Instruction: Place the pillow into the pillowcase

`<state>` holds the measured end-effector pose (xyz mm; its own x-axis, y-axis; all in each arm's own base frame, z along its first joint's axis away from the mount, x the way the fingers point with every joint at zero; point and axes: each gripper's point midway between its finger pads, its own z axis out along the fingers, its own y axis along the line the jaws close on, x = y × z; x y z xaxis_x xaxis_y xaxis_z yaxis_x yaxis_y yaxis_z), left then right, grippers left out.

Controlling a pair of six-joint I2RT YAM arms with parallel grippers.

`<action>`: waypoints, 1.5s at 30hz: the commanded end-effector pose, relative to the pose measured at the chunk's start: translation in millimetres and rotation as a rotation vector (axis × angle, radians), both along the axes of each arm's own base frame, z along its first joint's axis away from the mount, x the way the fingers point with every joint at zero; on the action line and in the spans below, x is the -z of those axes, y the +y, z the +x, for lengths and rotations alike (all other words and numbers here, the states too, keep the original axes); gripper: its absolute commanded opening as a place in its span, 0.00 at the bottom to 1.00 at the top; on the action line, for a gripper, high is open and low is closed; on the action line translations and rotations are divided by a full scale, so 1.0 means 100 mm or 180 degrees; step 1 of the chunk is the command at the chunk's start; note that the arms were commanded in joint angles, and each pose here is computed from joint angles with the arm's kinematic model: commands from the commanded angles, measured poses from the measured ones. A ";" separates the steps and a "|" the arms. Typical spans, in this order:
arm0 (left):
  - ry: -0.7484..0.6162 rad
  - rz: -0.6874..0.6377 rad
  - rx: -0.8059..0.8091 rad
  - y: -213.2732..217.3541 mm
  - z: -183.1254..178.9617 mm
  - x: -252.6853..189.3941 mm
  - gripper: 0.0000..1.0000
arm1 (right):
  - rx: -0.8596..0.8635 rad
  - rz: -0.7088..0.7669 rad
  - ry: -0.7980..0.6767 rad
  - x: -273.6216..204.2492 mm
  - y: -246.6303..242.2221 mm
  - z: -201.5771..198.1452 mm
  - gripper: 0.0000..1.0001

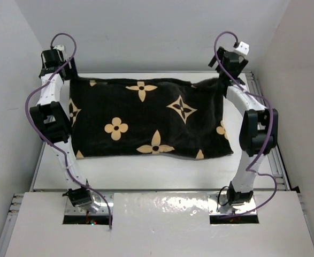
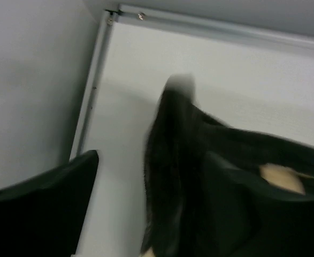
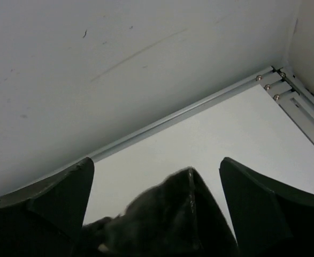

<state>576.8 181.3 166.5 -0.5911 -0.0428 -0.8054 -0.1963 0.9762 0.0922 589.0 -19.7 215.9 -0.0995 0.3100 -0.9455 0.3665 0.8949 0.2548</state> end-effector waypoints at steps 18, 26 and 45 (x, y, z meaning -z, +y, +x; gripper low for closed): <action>-0.0145 0.0340 0.0299 -0.02 -0.77 -1.27 1.00 | -0.0874 -0.0084 0.0355 -0.60 0.34 -1.37 0.99; 0.0179 0.0296 0.0712 -0.45 -1.73 -1.08 1.00 | -0.1459 0.0119 0.0465 -0.15 0.60 -2.35 0.38; 0.0721 0.0332 0.0453 -0.17 -2.23 -0.52 1.00 | -0.1787 0.0868 0.1049 1.20 1.06 -0.01 0.00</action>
